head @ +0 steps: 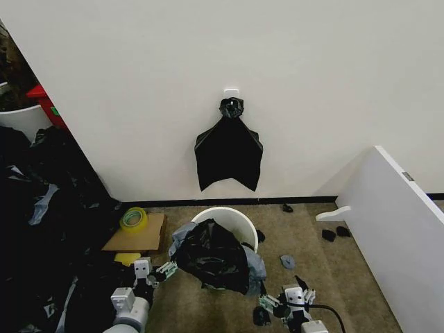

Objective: Place the garbage bag over the trash bin.

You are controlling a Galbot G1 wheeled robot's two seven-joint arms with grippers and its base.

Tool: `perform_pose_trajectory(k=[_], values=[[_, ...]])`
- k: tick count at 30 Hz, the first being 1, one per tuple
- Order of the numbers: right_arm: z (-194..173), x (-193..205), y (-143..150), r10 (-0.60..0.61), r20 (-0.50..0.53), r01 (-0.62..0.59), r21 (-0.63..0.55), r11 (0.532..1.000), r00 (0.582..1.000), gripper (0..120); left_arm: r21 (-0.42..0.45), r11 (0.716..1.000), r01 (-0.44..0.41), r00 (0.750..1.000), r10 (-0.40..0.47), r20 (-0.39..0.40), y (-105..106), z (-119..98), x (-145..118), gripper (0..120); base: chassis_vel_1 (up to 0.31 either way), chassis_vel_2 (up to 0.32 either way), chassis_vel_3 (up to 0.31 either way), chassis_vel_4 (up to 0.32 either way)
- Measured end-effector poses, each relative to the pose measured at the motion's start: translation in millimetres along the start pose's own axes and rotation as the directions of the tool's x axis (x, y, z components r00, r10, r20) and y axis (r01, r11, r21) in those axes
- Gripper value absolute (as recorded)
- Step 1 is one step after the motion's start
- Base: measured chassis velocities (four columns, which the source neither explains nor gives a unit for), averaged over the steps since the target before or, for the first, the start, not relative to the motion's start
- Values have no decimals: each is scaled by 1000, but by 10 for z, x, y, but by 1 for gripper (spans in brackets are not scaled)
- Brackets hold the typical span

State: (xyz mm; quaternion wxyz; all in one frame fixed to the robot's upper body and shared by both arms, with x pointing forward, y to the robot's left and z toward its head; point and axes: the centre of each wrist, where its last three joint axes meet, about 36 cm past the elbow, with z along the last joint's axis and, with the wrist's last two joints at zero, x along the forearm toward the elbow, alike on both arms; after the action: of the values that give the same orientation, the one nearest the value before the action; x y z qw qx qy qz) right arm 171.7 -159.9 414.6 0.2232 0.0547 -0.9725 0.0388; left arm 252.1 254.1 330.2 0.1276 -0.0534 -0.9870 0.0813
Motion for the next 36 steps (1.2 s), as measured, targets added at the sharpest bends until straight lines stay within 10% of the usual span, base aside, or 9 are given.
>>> perform_pose_trajectory(k=[6, 24, 36], values=[[-86, 69, 21, -9, 28, 9, -8, 1000, 1000, 100, 1, 997, -82, 988, 81, 128, 331, 255, -25, 100, 0, 0, 0, 0], [-468, 148, -112, -101, 150, 114, -74, 991, 983, 100, 24, 995, -93, 990, 90, 111, 275, 379, -111, 100, 0, 0, 0, 0], [-1205, -374, -248, -489, 138, 502, -379, 778, 862, 100, -8, 992, -125, 983, 125, 133, 241, 225, -315, 100, 0, 0, 0, 0]])
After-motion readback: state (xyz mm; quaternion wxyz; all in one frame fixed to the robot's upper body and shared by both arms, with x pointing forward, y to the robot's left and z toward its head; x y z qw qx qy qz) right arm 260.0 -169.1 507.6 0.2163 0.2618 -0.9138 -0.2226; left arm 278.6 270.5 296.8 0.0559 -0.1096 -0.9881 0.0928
